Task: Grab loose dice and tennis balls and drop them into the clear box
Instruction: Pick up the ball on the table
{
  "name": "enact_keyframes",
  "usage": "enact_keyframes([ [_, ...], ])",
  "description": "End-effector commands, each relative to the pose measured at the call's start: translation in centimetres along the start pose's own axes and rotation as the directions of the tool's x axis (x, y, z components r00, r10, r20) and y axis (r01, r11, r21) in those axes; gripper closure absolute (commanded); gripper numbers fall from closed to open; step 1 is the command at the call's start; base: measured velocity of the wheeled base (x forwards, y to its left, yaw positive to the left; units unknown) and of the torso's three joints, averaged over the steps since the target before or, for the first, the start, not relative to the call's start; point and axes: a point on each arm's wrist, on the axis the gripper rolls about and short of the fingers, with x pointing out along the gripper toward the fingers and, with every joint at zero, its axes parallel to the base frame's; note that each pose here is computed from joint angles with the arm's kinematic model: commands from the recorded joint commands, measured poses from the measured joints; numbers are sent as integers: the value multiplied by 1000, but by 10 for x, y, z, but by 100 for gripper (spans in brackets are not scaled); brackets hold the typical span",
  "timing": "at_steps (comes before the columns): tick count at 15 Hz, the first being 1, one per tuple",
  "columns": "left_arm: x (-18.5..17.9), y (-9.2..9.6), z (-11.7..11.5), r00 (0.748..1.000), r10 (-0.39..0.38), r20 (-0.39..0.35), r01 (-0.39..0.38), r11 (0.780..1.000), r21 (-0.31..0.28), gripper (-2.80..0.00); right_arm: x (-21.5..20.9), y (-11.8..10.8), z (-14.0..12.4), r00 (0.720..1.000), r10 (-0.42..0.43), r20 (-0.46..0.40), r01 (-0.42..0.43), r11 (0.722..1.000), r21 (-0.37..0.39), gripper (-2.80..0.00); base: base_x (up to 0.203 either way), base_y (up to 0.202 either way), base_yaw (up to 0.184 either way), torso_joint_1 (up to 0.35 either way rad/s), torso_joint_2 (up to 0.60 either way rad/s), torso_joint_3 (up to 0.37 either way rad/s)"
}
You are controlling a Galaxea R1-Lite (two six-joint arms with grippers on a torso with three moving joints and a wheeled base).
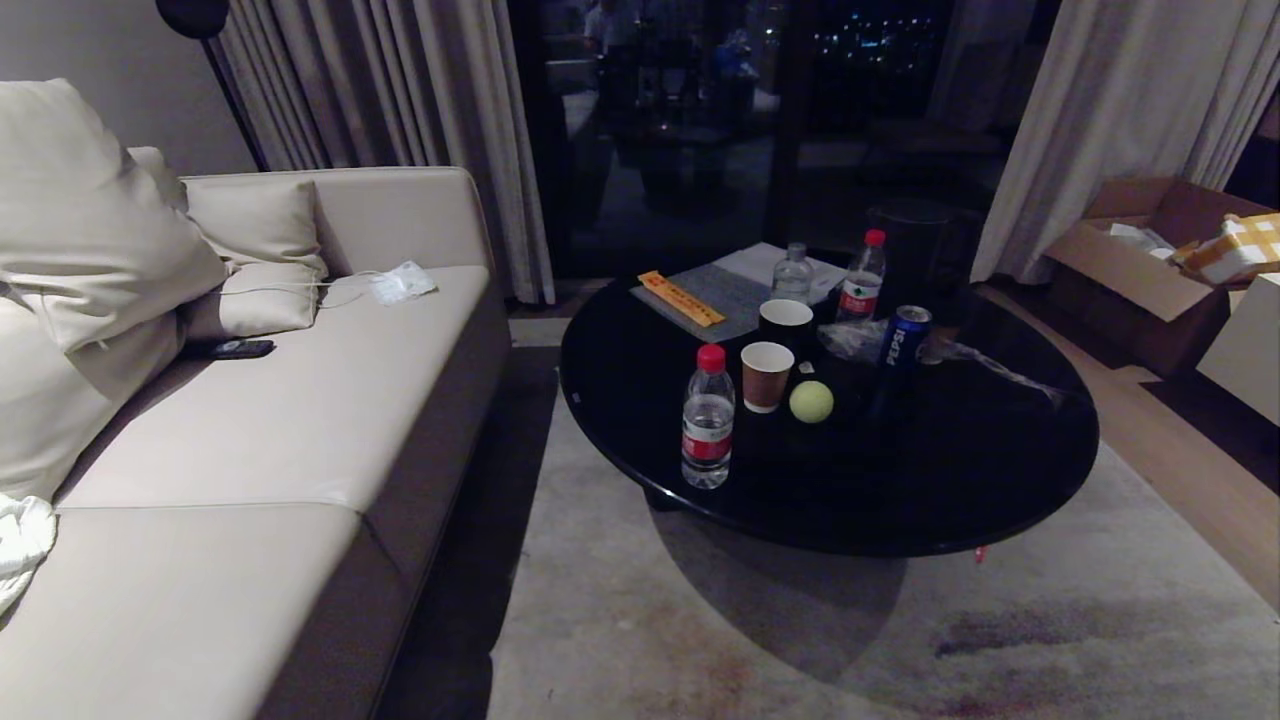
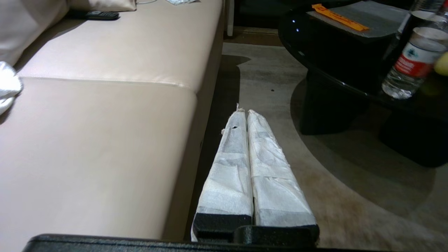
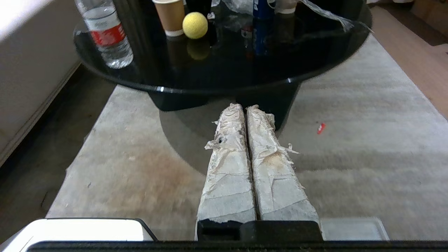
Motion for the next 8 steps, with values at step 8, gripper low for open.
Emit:
enact_keyframes([
  [8,0,0,0,1000,1,-3,-1,1000,0,0,0,0,0,1000,0,-2,0,1000,0,0,183,0,-1,2,5,2],
])
